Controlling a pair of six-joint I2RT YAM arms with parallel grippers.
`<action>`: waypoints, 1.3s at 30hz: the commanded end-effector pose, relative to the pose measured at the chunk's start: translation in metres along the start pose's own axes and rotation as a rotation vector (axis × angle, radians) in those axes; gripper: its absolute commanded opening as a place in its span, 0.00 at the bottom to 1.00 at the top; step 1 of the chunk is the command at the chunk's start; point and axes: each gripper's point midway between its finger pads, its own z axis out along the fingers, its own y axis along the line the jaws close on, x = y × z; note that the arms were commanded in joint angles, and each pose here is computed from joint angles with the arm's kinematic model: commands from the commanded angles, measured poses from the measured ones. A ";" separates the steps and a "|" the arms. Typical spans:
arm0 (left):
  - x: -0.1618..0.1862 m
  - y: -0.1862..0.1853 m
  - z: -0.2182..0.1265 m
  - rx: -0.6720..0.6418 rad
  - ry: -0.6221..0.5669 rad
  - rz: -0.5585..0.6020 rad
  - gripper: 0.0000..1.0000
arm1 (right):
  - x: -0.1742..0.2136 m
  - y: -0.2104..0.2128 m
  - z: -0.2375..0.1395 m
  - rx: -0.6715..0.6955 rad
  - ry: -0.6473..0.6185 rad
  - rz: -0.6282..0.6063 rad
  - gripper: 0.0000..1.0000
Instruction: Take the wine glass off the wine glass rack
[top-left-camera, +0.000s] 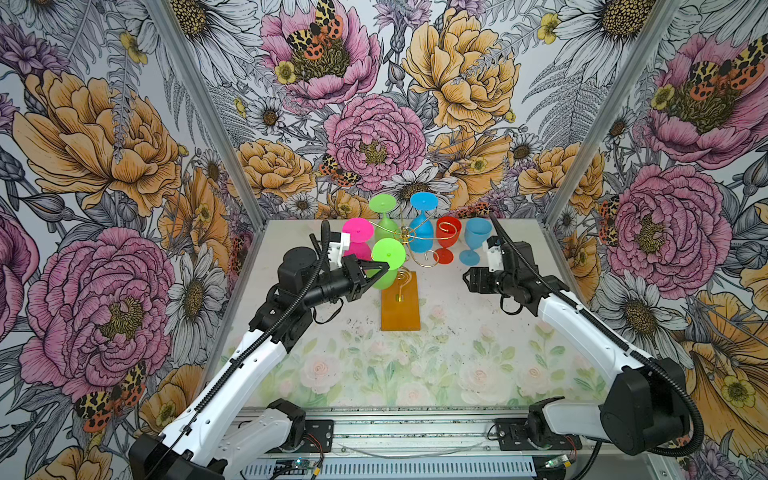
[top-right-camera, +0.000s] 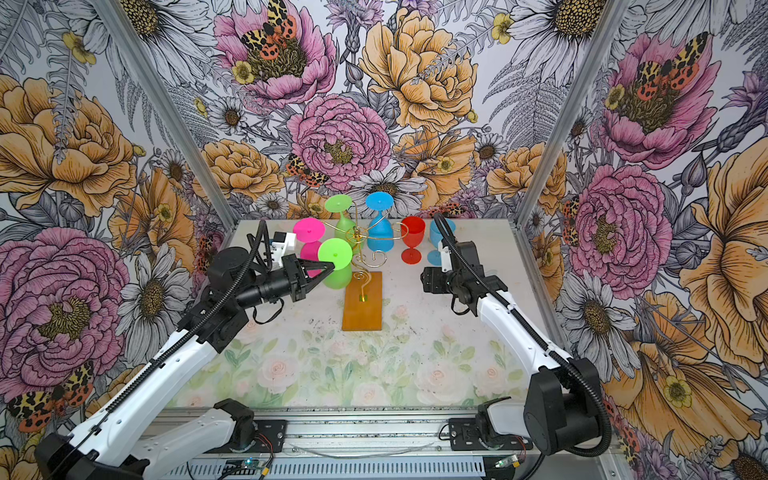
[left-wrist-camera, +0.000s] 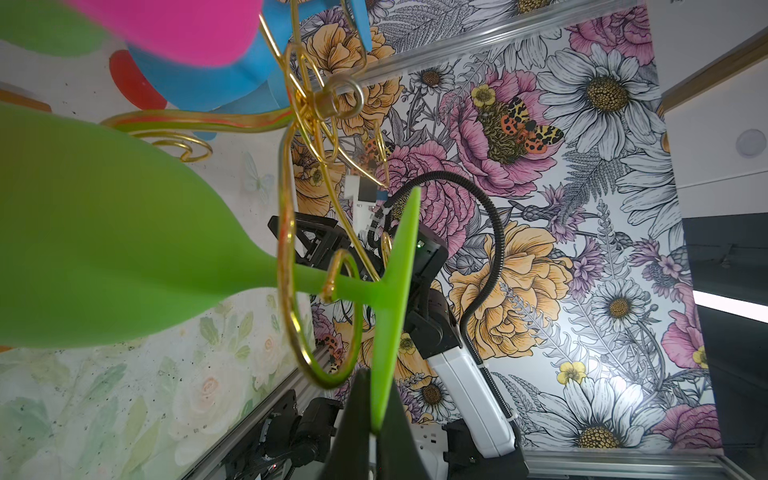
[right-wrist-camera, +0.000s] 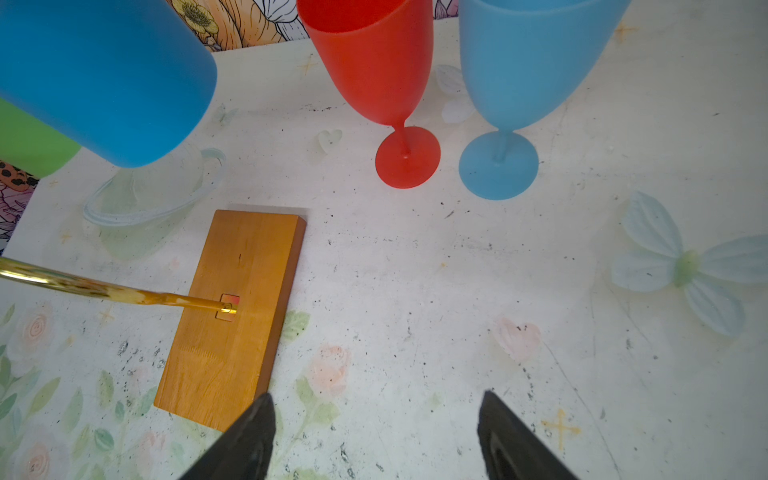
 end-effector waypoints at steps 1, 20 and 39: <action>0.001 -0.015 -0.005 0.070 0.008 0.004 0.00 | -0.007 0.002 -0.006 0.002 -0.044 0.006 0.78; -0.011 -0.022 -0.020 0.138 -0.029 -0.118 0.00 | -0.003 0.001 -0.005 0.002 -0.041 0.014 0.78; -0.003 -0.022 -0.022 0.146 0.034 -0.182 0.00 | -0.001 0.000 -0.002 0.003 -0.039 0.021 0.78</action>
